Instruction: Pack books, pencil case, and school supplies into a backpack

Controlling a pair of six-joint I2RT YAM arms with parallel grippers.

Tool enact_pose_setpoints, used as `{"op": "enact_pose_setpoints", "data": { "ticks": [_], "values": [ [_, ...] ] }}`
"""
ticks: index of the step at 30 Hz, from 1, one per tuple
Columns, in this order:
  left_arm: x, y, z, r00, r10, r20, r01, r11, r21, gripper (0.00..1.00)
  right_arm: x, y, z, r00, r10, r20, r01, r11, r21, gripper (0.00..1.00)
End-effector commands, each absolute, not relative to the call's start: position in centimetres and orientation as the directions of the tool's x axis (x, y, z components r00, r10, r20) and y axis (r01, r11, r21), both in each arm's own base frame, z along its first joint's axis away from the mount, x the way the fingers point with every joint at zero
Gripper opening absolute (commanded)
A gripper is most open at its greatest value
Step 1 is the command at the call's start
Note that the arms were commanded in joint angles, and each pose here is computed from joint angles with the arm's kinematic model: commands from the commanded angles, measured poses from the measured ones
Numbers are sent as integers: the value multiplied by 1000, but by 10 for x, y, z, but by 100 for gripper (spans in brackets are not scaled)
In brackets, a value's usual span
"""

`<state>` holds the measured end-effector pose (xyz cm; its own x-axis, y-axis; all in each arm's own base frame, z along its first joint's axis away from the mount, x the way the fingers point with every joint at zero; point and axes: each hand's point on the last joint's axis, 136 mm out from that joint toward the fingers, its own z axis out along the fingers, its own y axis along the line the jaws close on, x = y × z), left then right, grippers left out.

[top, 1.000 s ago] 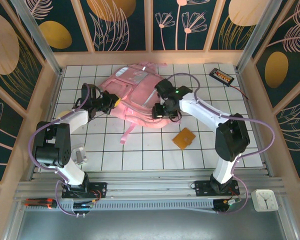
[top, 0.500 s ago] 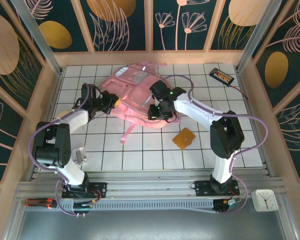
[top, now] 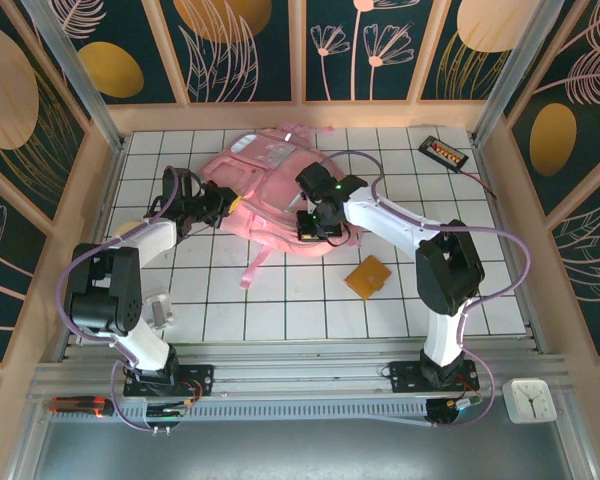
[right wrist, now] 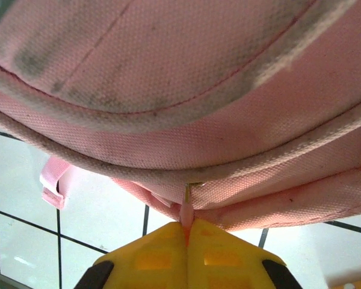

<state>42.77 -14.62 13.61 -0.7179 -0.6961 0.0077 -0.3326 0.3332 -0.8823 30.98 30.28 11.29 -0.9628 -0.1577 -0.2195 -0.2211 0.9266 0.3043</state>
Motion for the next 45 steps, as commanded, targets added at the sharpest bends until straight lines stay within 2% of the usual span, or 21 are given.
{"op": "enact_pose_setpoints", "data": {
  "ticks": [1,5,9,13,16,19,22,25,26,28,30,35,37,45],
  "values": [
    [442,-139,176,-694,-714,-89,-217,326,-920,0,310,295,116,-959,-171,-225,-227,940,253,0],
    [441,-138,174,-701,-704,-117,-215,364,-906,0,314,262,118,-962,-148,-230,-187,970,158,0],
    [439,-137,170,-707,-697,-121,-216,375,-901,0,331,207,115,-966,-84,-243,-96,995,40,0],
    [438,-138,166,-715,-689,-118,-219,381,-898,0,359,186,115,-953,-51,-297,-74,995,67,0],
    [438,-140,166,-724,-680,-116,-216,383,-898,0,371,204,121,-935,-102,-340,-153,980,125,0],
    [441,-141,164,-735,-669,-113,-212,384,-899,0,365,233,128,-919,-170,-356,-249,949,191,0],
    [459,-137,170,-737,-664,-126,-192,383,-904,0,342,266,134,-900,-248,-357,-346,906,243,0],
    [495,-131,164,-745,-653,-136,-184,398,-899,0,314,305,139,-898,-278,-340,-395,851,346,0],
    [509,-132,165,-755,-640,-142,-176,406,-897,2,305,322,142,-898,-283,-336,-407,825,391,0],
    [530,-135,163,-777,-611,-148,-170,430,-887,22,294,349,148,-902,-281,-328,-412,785,463,0],
    [537,-132,166,-779,-604,-167,-170,461,-871,32,291,374,154,-905,-275,-324,-413,750,517,0],
    [497,-115,164,-762,-618,-196,-206,518,-830,54,308,390,156,-919,-238,-315,-378,761,528,0],
    [475,-115,162,-766,-614,-190,-215,523,-824,56,312,387,152,-925,-229,-303,-362,774,520,0],
    [402,-148,161,-778,-624,-67,-238,392,-889,52,318,382,144,-928,-236,-287,-357,784,507,0]
  ]
}}
